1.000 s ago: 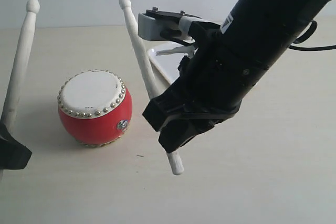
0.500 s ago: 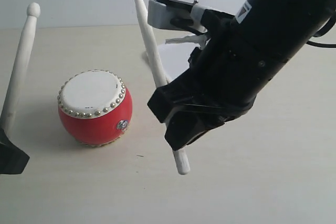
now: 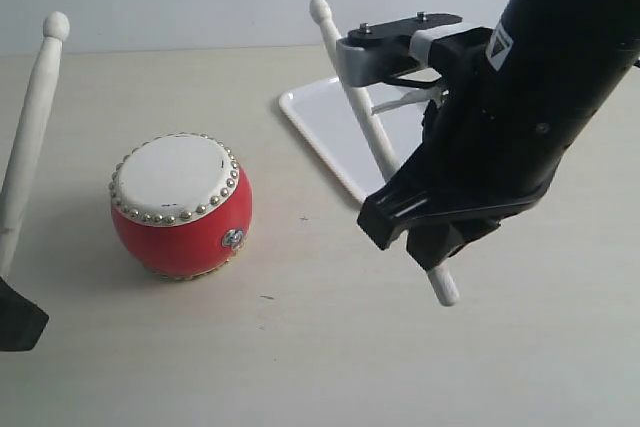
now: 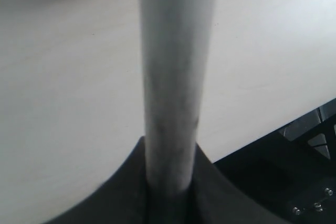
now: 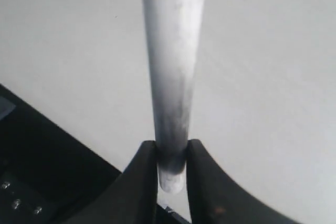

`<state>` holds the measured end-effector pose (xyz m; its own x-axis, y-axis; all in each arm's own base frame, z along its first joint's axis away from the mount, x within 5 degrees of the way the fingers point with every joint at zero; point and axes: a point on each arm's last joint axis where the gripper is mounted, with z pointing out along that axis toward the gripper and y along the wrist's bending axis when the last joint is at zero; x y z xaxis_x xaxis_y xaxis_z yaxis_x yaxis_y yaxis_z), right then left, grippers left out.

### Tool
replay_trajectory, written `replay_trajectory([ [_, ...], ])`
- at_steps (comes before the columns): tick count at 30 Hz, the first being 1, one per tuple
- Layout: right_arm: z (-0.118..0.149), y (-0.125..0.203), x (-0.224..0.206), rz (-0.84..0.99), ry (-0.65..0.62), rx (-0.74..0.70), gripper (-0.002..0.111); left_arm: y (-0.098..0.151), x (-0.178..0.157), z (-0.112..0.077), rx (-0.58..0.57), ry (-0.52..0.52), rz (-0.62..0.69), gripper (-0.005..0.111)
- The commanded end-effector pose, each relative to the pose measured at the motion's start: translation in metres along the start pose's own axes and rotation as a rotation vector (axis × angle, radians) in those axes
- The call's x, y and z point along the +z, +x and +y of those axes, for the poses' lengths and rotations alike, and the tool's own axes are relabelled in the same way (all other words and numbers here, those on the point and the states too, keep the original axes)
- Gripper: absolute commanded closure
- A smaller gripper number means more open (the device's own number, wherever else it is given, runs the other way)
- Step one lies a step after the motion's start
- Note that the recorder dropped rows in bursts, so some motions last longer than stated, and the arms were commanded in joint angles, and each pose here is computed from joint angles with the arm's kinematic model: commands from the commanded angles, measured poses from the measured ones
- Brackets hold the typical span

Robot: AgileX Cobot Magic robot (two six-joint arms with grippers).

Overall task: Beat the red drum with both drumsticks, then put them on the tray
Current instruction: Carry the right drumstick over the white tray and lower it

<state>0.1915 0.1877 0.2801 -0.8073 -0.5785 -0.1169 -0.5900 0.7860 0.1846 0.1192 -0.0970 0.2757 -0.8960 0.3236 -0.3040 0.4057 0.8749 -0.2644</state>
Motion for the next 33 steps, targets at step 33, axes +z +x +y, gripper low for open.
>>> replay_trajectory([
  [33, -0.199, -0.185, 0.110, 0.057, 0.357, 0.089, 0.108, 0.000, -0.003, -0.004, -0.019, 0.045, -0.011, 0.107],
])
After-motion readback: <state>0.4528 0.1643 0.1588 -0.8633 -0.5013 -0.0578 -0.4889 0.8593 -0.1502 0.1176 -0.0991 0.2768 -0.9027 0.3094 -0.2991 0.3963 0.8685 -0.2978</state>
